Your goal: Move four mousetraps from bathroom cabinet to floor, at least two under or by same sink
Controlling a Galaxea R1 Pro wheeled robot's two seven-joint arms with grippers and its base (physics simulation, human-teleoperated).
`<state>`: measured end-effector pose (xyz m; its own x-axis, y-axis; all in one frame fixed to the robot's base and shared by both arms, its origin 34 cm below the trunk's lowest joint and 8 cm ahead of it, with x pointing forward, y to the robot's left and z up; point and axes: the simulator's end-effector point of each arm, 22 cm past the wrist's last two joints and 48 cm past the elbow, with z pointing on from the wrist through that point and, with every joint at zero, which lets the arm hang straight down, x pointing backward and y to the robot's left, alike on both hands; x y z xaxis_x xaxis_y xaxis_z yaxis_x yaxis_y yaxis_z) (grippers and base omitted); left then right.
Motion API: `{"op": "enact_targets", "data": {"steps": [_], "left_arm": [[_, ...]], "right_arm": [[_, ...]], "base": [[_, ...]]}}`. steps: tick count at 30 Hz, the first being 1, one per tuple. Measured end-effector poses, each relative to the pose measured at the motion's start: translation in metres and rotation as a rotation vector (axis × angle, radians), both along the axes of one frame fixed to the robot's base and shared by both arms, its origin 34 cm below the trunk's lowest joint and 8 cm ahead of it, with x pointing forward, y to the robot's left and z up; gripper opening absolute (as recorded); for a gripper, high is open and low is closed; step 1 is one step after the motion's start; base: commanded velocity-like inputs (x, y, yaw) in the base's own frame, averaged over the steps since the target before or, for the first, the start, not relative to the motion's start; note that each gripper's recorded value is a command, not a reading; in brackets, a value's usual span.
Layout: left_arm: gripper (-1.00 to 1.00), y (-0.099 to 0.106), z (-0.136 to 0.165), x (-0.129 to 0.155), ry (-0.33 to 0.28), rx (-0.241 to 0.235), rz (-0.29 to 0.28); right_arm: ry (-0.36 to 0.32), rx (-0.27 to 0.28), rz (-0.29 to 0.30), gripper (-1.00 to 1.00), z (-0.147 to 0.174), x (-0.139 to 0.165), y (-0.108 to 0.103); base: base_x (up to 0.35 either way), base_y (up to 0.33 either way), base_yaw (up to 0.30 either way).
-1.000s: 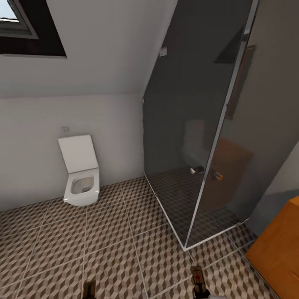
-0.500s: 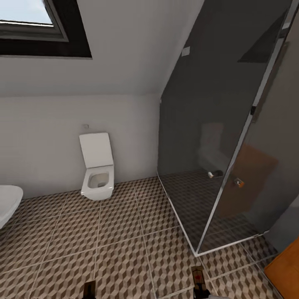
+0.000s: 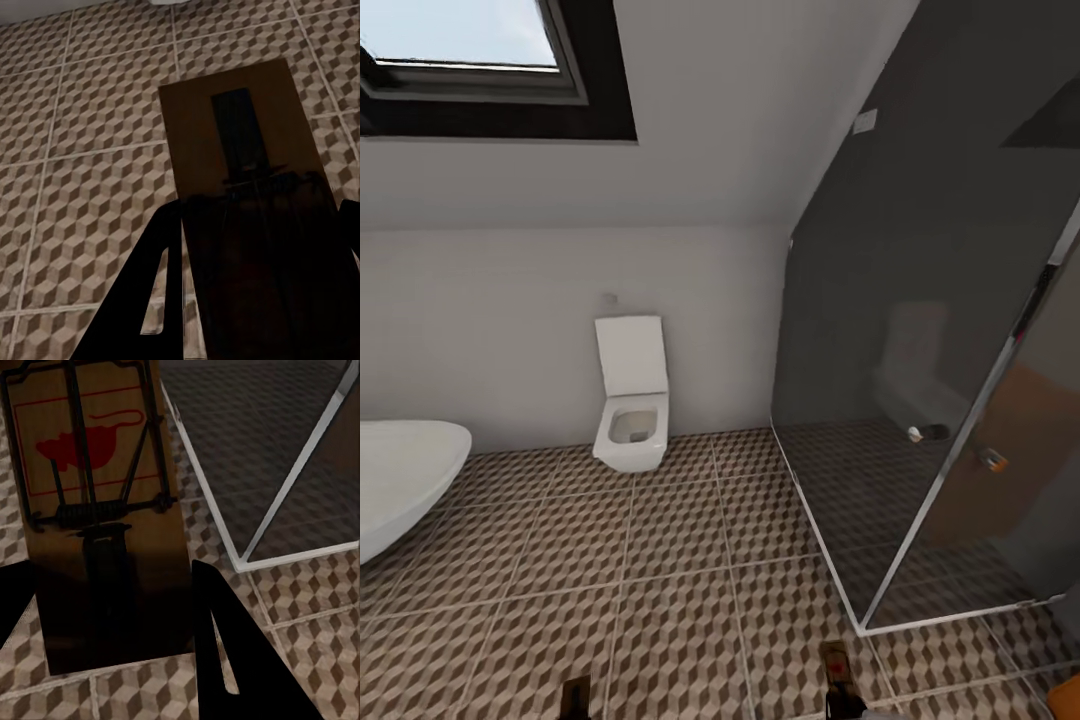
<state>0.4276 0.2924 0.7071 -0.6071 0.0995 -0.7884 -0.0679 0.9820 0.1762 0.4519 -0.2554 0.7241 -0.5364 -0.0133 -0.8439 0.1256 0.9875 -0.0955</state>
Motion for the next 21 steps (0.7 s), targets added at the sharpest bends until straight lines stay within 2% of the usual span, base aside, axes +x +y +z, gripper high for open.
{"op": "enact_targets", "data": {"steps": [17, 21], "left_arm": [[-1.0, 0.0, 0.0, 0.0, 0.0, 0.0, 0.0], [-1.0, -0.0001, 0.0, 0.0, 0.0, 0.0, 0.0]], "right_arm": [[0.0, 0.0, 0.0, -1.0, 0.0, 0.0, 0.0002], [0.0, 0.0, 0.0, -1.0, 0.0, 0.0, 0.0]], "base": [[0.0, 0.0, 0.253], [0.004, 0.0, 0.076]]}}
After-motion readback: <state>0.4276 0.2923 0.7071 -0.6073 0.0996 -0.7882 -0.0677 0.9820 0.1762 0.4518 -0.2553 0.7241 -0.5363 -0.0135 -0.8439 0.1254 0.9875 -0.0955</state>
